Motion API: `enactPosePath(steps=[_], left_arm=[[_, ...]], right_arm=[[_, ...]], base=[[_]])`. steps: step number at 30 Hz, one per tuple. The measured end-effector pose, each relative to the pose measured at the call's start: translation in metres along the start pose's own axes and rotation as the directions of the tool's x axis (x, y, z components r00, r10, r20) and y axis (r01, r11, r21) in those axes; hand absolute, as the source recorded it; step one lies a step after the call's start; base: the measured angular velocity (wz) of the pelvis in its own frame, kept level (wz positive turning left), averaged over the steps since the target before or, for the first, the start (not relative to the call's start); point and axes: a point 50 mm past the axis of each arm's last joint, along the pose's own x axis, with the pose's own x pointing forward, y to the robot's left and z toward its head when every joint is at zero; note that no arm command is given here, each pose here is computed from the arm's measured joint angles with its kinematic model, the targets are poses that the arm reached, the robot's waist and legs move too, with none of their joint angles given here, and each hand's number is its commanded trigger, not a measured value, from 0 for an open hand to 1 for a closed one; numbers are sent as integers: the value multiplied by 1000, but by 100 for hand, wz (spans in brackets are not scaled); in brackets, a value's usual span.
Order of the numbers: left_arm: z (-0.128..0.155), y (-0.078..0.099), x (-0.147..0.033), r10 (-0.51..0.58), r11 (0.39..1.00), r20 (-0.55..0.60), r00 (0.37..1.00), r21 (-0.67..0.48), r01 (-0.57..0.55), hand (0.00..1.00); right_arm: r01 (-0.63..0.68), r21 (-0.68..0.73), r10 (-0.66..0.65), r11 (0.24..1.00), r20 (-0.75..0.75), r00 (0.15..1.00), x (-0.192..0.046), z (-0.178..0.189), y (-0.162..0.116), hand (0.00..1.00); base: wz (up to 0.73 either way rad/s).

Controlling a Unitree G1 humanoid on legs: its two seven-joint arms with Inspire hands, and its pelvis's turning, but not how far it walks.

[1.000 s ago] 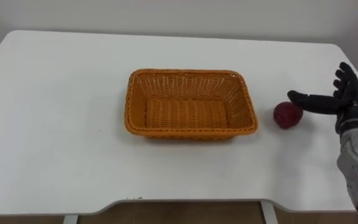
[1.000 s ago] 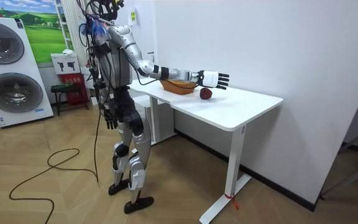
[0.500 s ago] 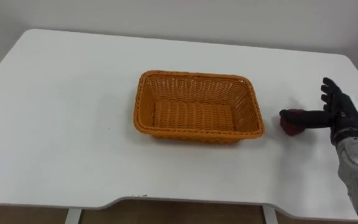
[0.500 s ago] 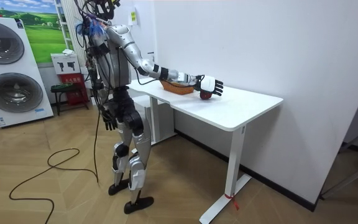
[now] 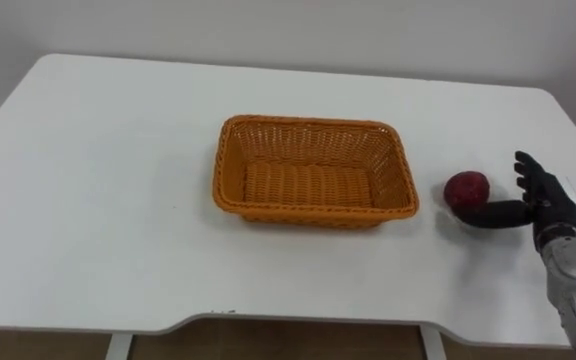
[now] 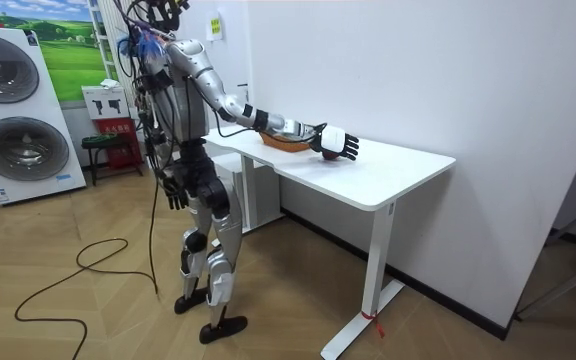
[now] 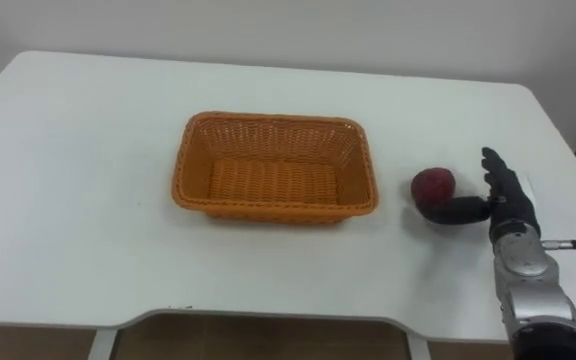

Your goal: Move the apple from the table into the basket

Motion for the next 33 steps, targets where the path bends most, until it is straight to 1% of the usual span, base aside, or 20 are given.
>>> enactPosePath(steps=[5, 11, 16, 24, 33], left_arm=[[7, 1, 1, -3, 1000, 20, 1000, 2, 3, 0], [6, 3, 2, -3, 1000, 9, 1000, 3, 3, 0], [5, 3, 2, -3, 1000, 7, 1000, 4, 3, 0], [6, 2, 2, -17, 1000, 6, 1000, 5, 17, 0], [4, 1, 2, -44, 999, -4, 999, 5, 44, 0]], right_arm=[[-3, -42, 3, 999, 2, 1000, 0, -1, 0, 0], [-19, -82, 16, 996, -44, 999, -7, -20, 2, 0], [-27, -99, 23, 995, -41, 999, -8, -21, 2, 0], [-71, -187, 65, 980, -41, 997, -8, -21, 5, 0], [-69, -196, 65, 978, -30, 997, -6, -17, 6, 0]], base=[[1], [7], [1], [0], [1]])
